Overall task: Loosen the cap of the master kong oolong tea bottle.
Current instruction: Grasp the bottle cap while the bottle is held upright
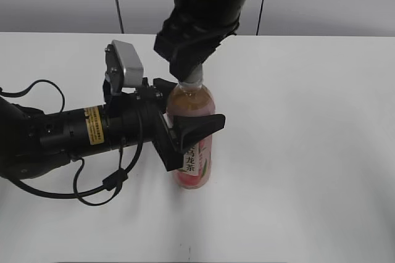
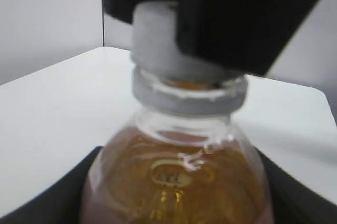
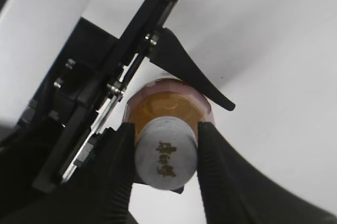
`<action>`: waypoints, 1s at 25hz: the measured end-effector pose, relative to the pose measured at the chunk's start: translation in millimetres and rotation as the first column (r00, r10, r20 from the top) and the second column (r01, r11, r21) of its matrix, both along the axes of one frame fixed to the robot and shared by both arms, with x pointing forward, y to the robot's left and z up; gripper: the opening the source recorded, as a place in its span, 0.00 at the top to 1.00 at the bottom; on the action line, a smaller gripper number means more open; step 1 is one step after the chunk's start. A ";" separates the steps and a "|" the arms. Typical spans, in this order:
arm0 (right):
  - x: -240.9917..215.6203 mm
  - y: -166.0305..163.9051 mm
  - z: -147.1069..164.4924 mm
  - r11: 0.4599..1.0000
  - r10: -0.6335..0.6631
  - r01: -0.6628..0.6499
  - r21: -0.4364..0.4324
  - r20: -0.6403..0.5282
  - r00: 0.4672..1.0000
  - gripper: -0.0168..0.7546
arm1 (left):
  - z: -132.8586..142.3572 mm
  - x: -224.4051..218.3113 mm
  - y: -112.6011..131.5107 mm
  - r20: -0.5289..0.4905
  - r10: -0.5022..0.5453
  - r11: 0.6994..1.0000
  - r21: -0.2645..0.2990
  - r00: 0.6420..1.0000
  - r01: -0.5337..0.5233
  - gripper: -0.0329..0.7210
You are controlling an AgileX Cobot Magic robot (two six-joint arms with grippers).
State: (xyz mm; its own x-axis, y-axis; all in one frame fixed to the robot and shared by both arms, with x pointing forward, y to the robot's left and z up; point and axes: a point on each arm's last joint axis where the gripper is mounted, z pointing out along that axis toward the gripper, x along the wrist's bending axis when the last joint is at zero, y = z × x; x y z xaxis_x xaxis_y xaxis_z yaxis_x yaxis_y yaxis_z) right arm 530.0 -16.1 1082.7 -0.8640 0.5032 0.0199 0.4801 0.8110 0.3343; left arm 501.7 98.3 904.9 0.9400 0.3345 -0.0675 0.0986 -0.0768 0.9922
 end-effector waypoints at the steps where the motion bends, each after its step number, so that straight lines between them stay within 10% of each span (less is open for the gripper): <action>1: 0.0 0.0 0.0 0.999 0.042 -0.042 -0.007 0.013 0.999 0.62 | 0.0 0.0 0.0 0.000 0.000 1.000 0.000 1.000 0.000 0.35; 11: -0.4 0.4 0.1 0.875 0.482 -0.471 -0.109 0.130 0.866 0.62 | 0.0 0.0 0.0 0.000 0.000 1.000 0.000 1.000 0.000 0.35; 25: -1.4 0.1 -0.2 0.289 0.954 -0.890 -0.353 0.176 0.241 0.62 | -0.1 0.0 0.0 0.000 0.000 1.000 0.001 1.000 0.000 0.35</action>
